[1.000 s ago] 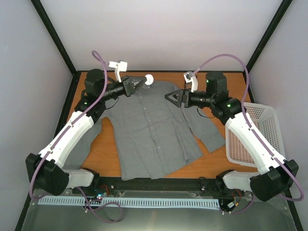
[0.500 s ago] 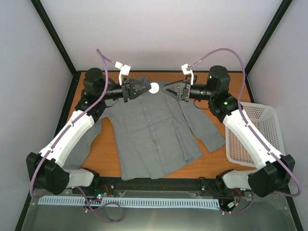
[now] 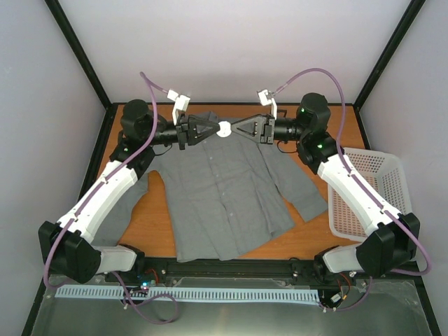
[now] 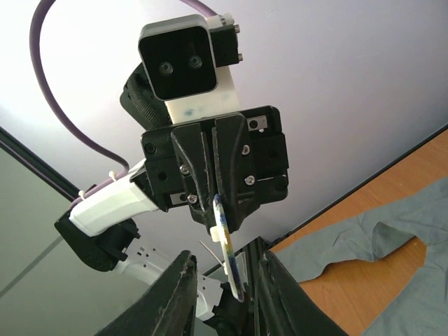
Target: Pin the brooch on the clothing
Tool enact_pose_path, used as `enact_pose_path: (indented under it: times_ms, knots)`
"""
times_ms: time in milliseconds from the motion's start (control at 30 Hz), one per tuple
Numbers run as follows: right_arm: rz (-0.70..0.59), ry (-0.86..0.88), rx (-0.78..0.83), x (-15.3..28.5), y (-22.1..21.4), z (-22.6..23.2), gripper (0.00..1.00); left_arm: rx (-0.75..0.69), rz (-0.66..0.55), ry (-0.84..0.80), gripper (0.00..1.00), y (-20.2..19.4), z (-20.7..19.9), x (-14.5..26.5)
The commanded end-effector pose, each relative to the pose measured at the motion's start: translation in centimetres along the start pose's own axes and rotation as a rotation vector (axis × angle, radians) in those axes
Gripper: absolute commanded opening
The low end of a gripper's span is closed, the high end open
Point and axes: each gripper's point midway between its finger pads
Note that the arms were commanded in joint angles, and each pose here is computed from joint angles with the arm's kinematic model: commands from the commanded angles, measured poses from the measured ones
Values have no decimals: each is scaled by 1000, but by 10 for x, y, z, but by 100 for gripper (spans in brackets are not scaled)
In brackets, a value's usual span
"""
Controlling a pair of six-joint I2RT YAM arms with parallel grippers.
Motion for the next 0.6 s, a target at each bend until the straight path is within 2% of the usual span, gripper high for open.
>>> enact_pose_path:
  times_ms: [0,67,167,400,433,500,533,567]
  knots:
    - [34,40,20,-3,-7,8,24,-34,-21,-23,1,9,-9,0]
    - [41,48,24,-6,-7,10,21,-31,-22,-24,1,10,-8,-1]
    - [45,52,21,-8,-8,9,13,-28,-20,-26,1,11,-8,-1]
    - [61,54,7,-12,-9,3,15,-37,-23,-30,1,14,-11,-1]
    - [63,54,5,-13,-10,2,13,-39,-23,-32,1,15,-11,-1]
    - [60,49,14,-12,-10,2,3,-38,-21,-33,1,16,-12,-1]
    - [51,35,17,-12,-9,1,3,-36,-19,-30,1,15,-11,-1]
    - [47,29,27,-11,-9,2,3,-37,-17,-27,6,14,-11,-1]
Point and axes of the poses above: each gripper's point midway between its finger pads, its own x axis back along the fingers, its own z axis along the line the jaws close on, y = z × x, and after that the axes turned 11 degrees about -x, right-handed
